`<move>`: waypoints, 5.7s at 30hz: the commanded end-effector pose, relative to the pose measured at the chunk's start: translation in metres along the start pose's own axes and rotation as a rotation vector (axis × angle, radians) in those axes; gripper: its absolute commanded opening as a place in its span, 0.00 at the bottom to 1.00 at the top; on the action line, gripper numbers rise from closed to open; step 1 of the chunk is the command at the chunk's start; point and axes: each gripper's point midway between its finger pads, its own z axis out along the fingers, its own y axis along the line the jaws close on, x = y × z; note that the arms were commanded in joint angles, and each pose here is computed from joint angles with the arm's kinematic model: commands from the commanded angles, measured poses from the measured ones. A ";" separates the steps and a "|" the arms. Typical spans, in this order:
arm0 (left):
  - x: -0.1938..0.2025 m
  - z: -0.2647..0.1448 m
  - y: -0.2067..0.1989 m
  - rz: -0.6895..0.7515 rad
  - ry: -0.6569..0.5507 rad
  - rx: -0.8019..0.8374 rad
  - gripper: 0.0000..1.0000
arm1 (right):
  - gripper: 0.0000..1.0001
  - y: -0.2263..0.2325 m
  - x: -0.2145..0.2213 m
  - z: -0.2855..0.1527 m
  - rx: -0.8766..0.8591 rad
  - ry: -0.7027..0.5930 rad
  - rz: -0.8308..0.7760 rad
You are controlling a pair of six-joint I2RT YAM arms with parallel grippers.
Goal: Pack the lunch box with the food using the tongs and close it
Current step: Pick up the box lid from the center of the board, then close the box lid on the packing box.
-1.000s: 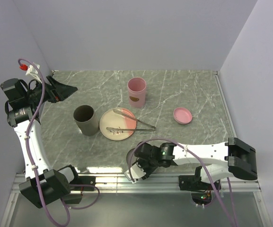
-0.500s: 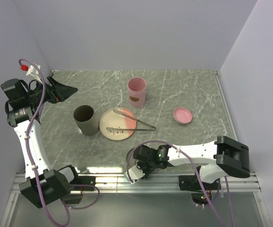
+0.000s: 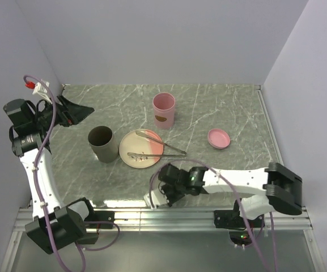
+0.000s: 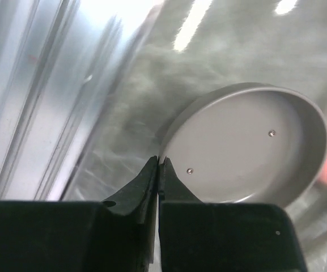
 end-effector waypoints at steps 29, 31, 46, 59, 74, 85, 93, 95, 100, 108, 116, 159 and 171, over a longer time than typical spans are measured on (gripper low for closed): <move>-0.008 -0.024 -0.159 -0.341 -0.312 0.499 0.90 | 0.00 -0.211 -0.216 -0.355 0.712 -1.250 0.315; -0.018 -0.027 -0.167 -0.332 -0.360 0.520 0.88 | 0.00 -0.219 -0.219 -0.354 0.719 -1.266 0.352; -0.033 -0.017 -0.176 -0.463 -0.398 0.567 0.68 | 0.00 -0.231 -0.256 -0.355 0.729 -1.324 0.359; -0.034 -0.031 -0.198 -0.462 -0.387 0.633 0.59 | 0.00 -0.241 -0.266 -0.349 0.697 -1.343 0.389; -0.032 -0.032 -0.201 -0.485 -0.368 0.656 0.52 | 0.00 -0.246 -0.283 -0.351 0.672 -1.376 0.378; -0.032 -0.038 -0.208 -0.495 -0.360 0.679 0.12 | 0.00 -0.244 -0.284 -0.344 0.630 -1.381 0.403; -0.022 -0.033 -0.201 -0.371 -0.352 0.644 0.01 | 0.47 -0.242 -0.274 -0.347 0.667 -1.343 0.435; -0.018 -0.025 -0.192 -0.324 -0.328 0.584 0.01 | 0.58 -0.242 -0.264 -0.341 0.676 -1.310 0.461; -0.016 -0.007 -0.160 -0.044 -0.276 0.342 0.00 | 0.77 -0.236 -0.231 -0.342 0.734 -1.222 0.501; -0.007 0.006 -0.068 0.350 -0.075 -0.143 0.00 | 0.89 -0.236 -0.151 -0.323 0.756 -0.964 0.693; 0.014 0.010 0.003 0.517 0.099 -0.343 0.00 | 0.98 -0.213 -0.051 -0.279 0.740 -0.665 0.819; 0.096 0.034 0.083 0.603 0.297 -0.317 0.00 | 0.98 -0.188 0.068 -0.264 0.720 -0.543 1.059; 0.117 0.031 0.096 0.593 0.354 -0.324 0.00 | 0.98 -0.185 0.068 -0.261 0.716 -0.538 1.061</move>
